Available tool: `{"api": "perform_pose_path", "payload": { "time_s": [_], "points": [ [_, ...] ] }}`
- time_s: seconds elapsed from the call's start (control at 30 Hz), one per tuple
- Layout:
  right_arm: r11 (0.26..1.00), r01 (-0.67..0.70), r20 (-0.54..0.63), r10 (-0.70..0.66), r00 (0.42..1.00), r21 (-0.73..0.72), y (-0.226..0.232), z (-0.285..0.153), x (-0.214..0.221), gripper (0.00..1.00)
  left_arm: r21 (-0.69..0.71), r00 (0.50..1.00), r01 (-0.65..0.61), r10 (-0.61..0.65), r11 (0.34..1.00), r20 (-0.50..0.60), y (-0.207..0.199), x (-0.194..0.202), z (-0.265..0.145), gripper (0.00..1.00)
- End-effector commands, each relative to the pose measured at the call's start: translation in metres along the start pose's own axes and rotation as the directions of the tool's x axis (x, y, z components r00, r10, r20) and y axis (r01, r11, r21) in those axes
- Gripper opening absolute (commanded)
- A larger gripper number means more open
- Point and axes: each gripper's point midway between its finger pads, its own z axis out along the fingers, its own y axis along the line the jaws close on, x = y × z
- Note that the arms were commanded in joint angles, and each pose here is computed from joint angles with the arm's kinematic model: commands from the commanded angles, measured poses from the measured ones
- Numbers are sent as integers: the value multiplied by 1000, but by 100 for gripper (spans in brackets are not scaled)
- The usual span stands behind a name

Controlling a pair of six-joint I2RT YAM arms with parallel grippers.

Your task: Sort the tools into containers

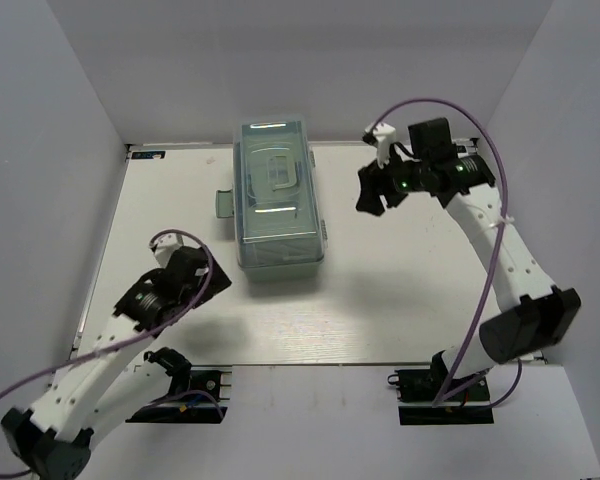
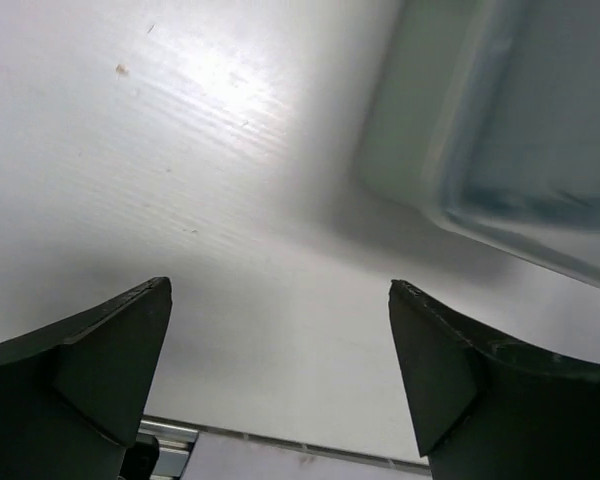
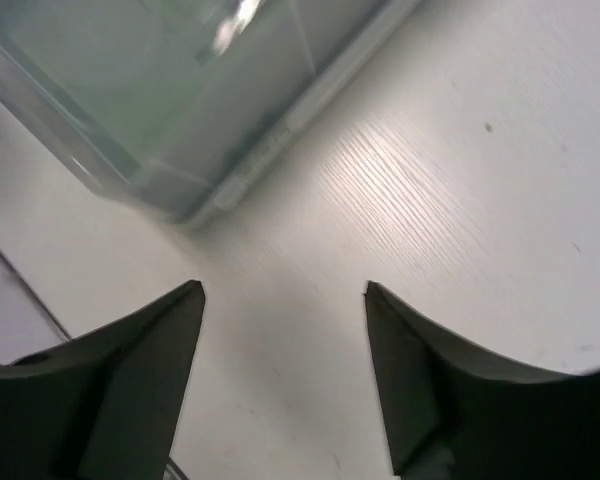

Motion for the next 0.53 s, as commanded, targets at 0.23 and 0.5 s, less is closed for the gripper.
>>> {"api": "perform_pose_path", "payload": {
  "time_s": [0.23,0.5],
  "points": [
    [946,-150,-57,173,983,287,-19,-26,79,91,264,932,-323,257,909,254,-40,-70,-91,99],
    [915,-212,-11,230,973,344,-5,-54,98,91,389,878,-454,328,802,348,-110,-98,-100,99]
  ]
}}
